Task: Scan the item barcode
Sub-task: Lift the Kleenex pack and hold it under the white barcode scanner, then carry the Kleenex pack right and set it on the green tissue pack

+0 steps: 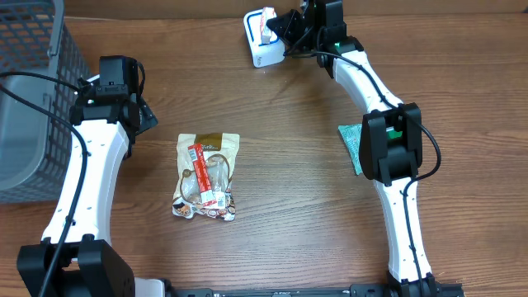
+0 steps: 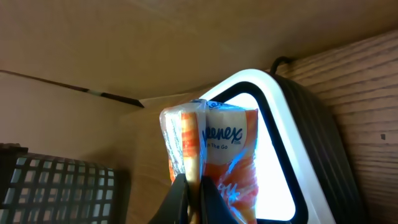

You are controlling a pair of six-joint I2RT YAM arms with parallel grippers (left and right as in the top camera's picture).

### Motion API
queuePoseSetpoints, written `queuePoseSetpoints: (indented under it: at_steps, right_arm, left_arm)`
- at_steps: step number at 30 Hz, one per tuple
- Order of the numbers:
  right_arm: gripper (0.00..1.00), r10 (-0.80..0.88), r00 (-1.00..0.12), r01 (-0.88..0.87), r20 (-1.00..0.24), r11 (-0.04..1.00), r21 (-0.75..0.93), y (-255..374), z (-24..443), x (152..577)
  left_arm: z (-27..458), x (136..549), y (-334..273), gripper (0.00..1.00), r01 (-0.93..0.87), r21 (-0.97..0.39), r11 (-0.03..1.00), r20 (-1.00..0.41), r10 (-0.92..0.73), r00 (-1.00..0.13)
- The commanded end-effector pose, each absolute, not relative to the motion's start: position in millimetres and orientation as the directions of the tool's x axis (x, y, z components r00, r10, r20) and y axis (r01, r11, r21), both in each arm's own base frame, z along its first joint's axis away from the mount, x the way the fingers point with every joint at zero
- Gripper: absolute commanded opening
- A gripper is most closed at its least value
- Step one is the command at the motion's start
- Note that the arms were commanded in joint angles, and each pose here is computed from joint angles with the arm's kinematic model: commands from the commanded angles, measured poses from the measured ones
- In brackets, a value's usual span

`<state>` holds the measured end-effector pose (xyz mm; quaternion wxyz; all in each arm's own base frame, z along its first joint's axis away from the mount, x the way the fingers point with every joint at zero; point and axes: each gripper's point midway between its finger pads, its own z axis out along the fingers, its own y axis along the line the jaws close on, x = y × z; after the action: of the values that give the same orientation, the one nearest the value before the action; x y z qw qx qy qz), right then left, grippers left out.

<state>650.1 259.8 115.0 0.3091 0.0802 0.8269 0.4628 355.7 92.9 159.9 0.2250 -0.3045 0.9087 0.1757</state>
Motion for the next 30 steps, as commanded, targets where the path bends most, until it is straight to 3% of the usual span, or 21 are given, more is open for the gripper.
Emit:
queuePoseSetpoints:
  at_steps: [1, 9, 12, 16, 22, 26, 30]
  right_arm:
    - [0.04, 0.381, -0.802, -0.214, -0.461, 0.536, 0.816, 264.4, 129.5, 646.1]
    - [0.04, 0.338, -0.789, -0.263, -0.512, 0.567, 0.781, 246.2, 216.9, 618.2]
    - [0.04, 0.268, -0.810, -0.275, -0.522, 0.613, 0.741, 237.4, 258.7, 578.5]
    - [0.04, 0.172, -0.867, -0.246, -0.468, 0.669, 0.701, 218.3, 277.7, 522.7]
    - [0.04, -0.020, -0.972, -0.159, -0.234, 0.790, 0.593, 167.7, 247.0, 428.0]
    - [0.04, -0.074, -0.995, -0.095, -0.064, 0.902, 0.422, 132.0, 210.3, 391.0]
    - [0.04, -0.064, -0.997, -0.055, 0.029, 0.964, 0.260, 105.3, 178.8, 378.1]
  left_arm:
    - [165.1, 359.8, 94.1, 1.00, -0.624, 0.193, 0.758, -0.529, -0.455, -0.717]
    - [165.1, 359.8, 94.1, 1.00, -0.624, 0.193, 0.758, -0.529, -0.455, -0.717]
    - [165.1, 359.8, 94.1, 1.00, -0.624, 0.193, 0.758, -0.529, -0.455, -0.717]
    - [165.1, 359.8, 94.1, 1.00, -0.623, 0.193, 0.758, -0.529, -0.455, -0.717]
    - [165.1, 359.8, 94.1, 1.00, -0.624, 0.193, 0.758, -0.529, -0.455, -0.717]
    - [165.1, 359.8, 94.1, 1.00, -0.624, 0.193, 0.758, -0.529, -0.455, -0.717]
    - [165.1, 359.8, 94.1, 1.00, -0.624, 0.193, 0.758, -0.529, -0.455, -0.717]
